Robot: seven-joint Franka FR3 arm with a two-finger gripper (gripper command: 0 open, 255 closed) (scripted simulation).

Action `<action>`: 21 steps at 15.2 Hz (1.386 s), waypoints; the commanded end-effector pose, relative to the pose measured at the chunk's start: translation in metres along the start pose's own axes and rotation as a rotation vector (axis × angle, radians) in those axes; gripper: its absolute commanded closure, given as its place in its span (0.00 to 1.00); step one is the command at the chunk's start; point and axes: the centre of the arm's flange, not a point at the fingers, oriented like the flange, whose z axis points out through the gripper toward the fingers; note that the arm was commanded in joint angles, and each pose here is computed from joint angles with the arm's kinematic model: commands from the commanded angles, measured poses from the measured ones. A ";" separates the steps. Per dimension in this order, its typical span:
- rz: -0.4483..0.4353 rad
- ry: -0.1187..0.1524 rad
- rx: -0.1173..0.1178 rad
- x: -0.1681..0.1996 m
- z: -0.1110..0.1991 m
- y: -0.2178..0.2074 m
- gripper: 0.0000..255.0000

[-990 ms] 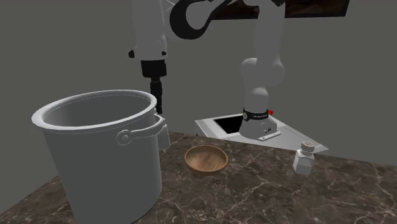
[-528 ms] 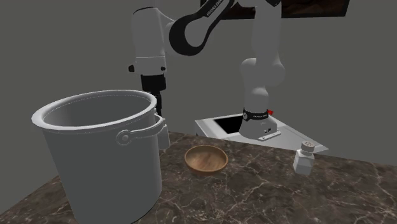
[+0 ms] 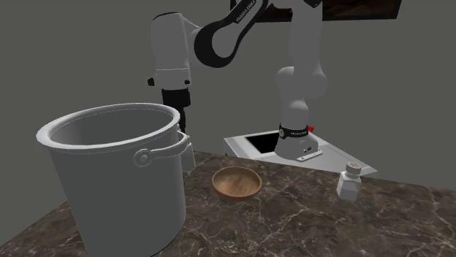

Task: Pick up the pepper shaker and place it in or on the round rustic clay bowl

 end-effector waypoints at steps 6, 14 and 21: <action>0.000 0.000 0.000 0.000 0.000 0.000 1.00; 0.000 0.000 0.000 0.000 -0.021 -0.001 1.00; 0.000 0.000 0.000 -0.001 -0.058 -0.004 1.00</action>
